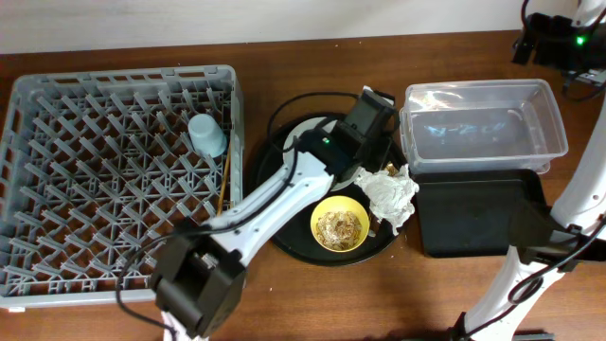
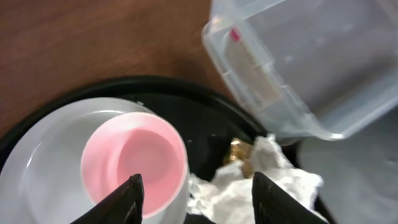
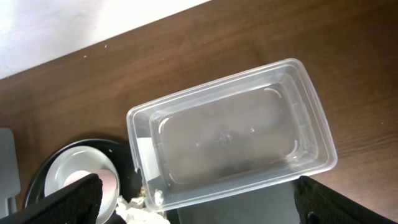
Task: Sort waste into correct bins and load items into the dishwasher rack
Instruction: 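Reach left gripper to the pink cup on the plate and grasp it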
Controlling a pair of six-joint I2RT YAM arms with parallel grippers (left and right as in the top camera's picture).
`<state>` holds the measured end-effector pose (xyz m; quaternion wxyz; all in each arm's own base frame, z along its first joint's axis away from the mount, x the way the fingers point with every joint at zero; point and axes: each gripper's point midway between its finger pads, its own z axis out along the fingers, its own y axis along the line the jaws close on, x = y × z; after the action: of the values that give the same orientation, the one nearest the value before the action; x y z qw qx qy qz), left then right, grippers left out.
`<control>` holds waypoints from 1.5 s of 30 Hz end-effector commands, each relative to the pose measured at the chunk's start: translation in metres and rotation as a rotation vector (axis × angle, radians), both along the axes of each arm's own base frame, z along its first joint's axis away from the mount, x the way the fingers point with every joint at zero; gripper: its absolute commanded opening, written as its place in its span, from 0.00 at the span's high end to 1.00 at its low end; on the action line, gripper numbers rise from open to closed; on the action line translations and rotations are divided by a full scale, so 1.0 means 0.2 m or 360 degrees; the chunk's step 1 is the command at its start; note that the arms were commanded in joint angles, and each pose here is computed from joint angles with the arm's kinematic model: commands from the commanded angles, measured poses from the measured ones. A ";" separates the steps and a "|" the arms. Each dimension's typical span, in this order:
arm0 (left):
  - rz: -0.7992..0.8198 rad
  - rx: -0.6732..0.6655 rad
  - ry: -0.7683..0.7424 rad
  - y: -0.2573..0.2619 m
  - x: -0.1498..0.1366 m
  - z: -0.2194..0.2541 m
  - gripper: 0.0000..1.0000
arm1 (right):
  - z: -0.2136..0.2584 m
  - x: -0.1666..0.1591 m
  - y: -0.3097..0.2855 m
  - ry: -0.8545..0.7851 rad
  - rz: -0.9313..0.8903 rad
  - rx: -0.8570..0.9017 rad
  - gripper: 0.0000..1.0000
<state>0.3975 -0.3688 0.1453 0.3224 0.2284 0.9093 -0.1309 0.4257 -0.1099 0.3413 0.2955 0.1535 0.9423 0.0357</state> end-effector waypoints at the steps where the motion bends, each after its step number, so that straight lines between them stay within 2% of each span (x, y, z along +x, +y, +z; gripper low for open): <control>1: 0.0054 0.0102 0.0016 0.02 0.04 -0.15 0.56 | 0.04 -0.03 0.01 -0.0028 -0.0010 0.0018 0.01; 6: 0.0045 0.0145 0.0059 0.01 0.03 -0.25 0.71 | 0.04 -0.03 0.02 -0.0028 -0.0005 0.0018 0.01; 11: 0.0035 0.0187 0.0098 0.01 0.01 -0.33 0.74 | 0.04 -0.03 0.02 -0.0028 -0.0005 0.0018 0.01; 20: 0.0035 0.0229 0.0137 0.04 -0.01 -0.36 0.93 | 0.04 -0.03 0.02 -0.0028 -0.0005 0.0018 0.01; 29: 0.0074 0.0259 0.0091 0.06 0.01 -0.33 1.00 | 0.04 -0.03 0.02 -0.0028 -0.0005 0.0018 0.01; 33: 0.0114 0.0229 -0.0003 0.06 0.05 -0.16 1.00 | 0.04 -0.03 0.02 -0.0028 -0.0005 0.0018 0.01; 39: 0.0139 0.0027 -0.0148 0.17 0.01 0.47 1.00 | 0.04 -0.03 0.02 -0.0028 -0.0005 0.0018 0.01; 41: 0.0162 -0.0070 -0.0177 0.29 -0.02 0.70 1.00 | 0.04 -0.03 0.02 -0.0027 -0.0005 0.0018 0.01; 45: 0.0245 -0.0269 -0.0148 0.64 -0.05 0.97 1.00 | 0.04 -0.03 0.02 -0.0028 -0.0005 0.0018 0.01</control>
<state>0.3910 -0.2965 0.2720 0.3570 0.1787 0.9097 -0.1141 0.4257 -0.1094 0.3414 0.2957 0.1532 0.9421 0.0388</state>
